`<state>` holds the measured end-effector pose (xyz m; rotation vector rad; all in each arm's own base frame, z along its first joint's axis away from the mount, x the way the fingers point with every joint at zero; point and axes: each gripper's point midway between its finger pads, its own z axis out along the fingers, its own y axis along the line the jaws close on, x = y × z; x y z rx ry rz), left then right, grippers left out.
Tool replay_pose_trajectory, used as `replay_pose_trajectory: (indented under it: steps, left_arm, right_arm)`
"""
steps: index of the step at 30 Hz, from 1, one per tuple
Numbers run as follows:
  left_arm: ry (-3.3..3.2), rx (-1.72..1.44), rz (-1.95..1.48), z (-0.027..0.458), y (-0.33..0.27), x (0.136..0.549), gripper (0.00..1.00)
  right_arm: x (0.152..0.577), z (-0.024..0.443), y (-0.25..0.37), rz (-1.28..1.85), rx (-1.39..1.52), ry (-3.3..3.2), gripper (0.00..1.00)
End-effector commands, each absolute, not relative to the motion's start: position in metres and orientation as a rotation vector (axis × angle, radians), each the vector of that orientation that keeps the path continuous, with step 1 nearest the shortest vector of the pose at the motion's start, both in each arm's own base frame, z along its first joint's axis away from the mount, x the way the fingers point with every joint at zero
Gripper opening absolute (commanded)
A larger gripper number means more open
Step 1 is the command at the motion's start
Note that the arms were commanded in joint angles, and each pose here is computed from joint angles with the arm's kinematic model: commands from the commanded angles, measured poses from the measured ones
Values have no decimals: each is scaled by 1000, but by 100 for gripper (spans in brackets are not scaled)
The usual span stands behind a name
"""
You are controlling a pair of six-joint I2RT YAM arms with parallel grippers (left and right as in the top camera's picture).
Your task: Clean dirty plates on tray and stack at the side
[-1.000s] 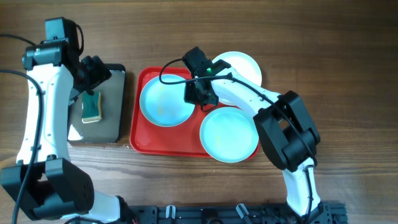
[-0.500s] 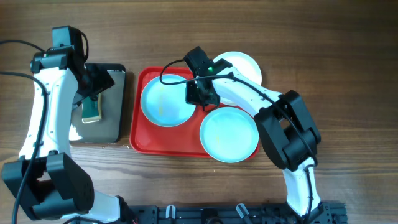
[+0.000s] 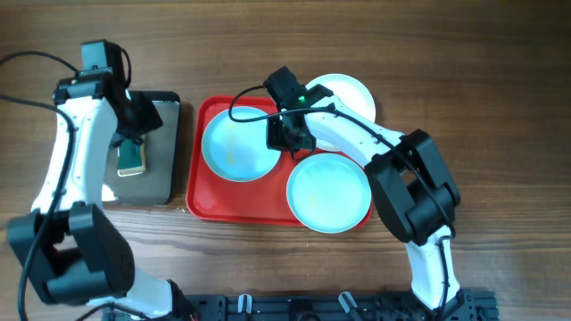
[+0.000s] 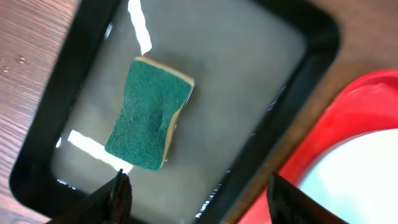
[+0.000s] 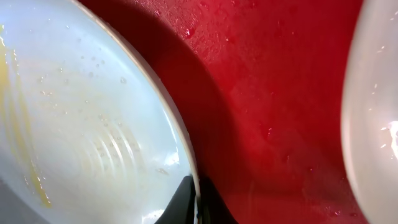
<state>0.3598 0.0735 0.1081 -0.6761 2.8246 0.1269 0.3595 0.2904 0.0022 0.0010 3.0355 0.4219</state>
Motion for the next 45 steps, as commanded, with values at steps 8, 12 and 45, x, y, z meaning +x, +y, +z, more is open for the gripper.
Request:
replay_pose_trajectory:
  steps: [8, 12, 45]
  left_arm:
    - [2966, -641, 84, 59, 108, 346, 66]
    - [2965, -585, -62, 58, 106, 348, 66]
    - [3084, -214, 50, 18, 114, 354, 44]
  right_arm:
    - [350, -23, 274, 305, -26, 3090, 4]
    - [351, -23, 272, 287, -24, 3084, 5]
    - [352, -23, 270, 266, -26, 3078, 5]
